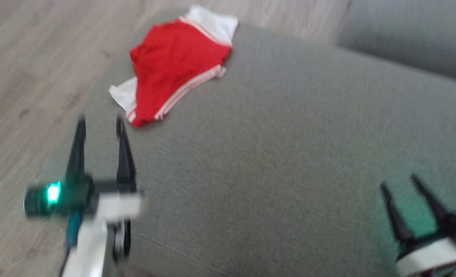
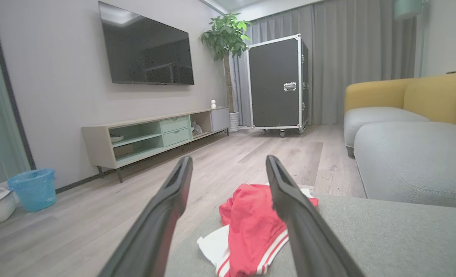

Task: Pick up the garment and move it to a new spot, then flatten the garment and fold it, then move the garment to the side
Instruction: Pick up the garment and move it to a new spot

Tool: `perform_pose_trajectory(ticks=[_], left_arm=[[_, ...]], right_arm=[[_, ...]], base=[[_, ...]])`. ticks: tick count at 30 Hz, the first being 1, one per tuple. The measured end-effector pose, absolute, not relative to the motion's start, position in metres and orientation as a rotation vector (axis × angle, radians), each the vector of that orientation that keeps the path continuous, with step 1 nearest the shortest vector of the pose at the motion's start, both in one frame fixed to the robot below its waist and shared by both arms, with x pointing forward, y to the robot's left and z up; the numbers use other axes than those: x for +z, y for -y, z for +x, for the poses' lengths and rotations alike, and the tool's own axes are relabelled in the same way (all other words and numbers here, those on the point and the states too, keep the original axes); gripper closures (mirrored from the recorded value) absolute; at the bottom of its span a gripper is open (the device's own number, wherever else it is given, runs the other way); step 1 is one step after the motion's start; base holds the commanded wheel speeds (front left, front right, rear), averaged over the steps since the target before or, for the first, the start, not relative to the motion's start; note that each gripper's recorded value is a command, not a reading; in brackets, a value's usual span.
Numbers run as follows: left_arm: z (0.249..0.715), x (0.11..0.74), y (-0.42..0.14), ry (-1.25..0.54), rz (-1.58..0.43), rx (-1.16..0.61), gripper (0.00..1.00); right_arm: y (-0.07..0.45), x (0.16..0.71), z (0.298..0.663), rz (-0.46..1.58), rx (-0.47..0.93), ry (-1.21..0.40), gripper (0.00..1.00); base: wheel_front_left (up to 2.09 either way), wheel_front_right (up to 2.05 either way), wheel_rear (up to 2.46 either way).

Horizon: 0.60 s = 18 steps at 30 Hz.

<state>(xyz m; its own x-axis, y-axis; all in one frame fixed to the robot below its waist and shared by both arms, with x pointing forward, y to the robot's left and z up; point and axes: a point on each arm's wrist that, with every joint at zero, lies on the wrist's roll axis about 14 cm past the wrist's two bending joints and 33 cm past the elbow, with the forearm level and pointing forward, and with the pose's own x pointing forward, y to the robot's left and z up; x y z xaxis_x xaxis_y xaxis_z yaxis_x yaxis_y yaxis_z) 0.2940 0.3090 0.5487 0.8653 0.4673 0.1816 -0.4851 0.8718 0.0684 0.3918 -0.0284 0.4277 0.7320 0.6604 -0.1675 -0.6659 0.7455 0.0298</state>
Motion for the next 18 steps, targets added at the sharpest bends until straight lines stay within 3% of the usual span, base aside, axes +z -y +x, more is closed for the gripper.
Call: perform_pose_trajectory(ticks=[4, 12, 18], left_arm=[[0.354, 0.546, -0.319, 0.117, 0.163, 0.442, 0.00], [0.463, 0.500, -0.337, -0.140, 0.163, 0.388, 0.00], [0.504, 0.439, -0.343, -0.343, 0.113, 0.381, 0.00]], right_arm=[[0.038, 0.421, 0.424, -0.064, 0.742, -0.154, 0.00], [0.068, 0.394, 0.469, -0.123, 0.762, -0.168, 0.00], [0.086, 0.380, 0.495, -0.122, 0.743, -0.162, 0.00]], base=[[0.00, 0.00, 0.00], [0.00, 0.00, 0.00], [0.00, 0.00, 0.00]])
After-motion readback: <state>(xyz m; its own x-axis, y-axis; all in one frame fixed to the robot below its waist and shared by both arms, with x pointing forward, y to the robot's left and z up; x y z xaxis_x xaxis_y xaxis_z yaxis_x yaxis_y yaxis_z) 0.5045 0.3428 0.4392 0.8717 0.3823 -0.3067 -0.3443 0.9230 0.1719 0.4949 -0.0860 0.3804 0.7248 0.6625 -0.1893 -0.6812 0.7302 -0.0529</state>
